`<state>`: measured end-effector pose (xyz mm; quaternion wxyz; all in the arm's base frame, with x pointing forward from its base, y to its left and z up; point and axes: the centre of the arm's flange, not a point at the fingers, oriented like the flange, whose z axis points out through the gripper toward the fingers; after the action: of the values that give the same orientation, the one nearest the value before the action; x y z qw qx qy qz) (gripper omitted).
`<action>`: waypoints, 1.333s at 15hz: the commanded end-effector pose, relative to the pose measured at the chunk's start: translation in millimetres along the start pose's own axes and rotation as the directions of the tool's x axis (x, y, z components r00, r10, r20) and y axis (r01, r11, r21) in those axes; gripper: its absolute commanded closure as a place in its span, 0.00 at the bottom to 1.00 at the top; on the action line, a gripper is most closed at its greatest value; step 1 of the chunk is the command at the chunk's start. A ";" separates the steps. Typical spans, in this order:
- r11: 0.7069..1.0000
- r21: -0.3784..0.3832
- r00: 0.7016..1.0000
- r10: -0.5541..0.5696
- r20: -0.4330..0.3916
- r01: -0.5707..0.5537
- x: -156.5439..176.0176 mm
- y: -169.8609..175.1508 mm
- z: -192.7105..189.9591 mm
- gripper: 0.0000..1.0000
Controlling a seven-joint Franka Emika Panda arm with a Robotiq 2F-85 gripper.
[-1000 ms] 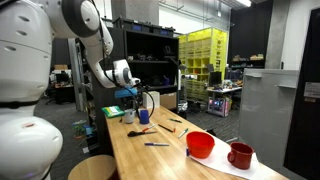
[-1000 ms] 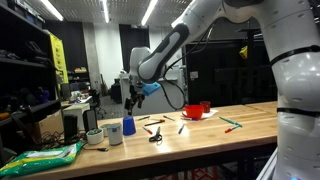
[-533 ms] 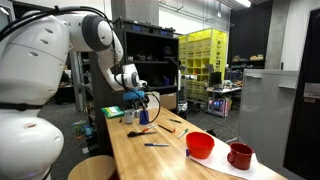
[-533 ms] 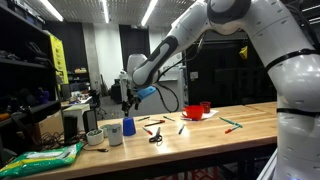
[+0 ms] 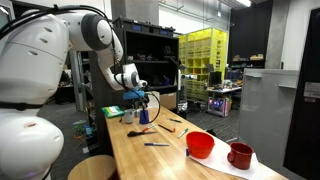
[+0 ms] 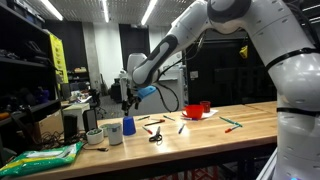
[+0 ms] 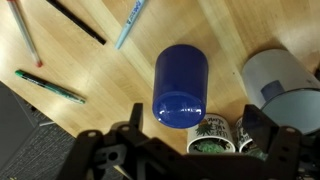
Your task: Turn over the cup on the table
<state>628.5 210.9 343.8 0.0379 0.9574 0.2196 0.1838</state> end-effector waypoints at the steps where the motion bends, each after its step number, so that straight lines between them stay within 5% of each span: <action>1: 1.000 0.021 1.000 0.007 0.001 -0.007 1.5 0.5 5.0 0.00; 20: 0.996 0.085 0.999 0.010 0.042 -0.014 13.9 12.0 62.1 0.00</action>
<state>653.4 203.5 295.8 0.0069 0.9650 0.2120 0.1540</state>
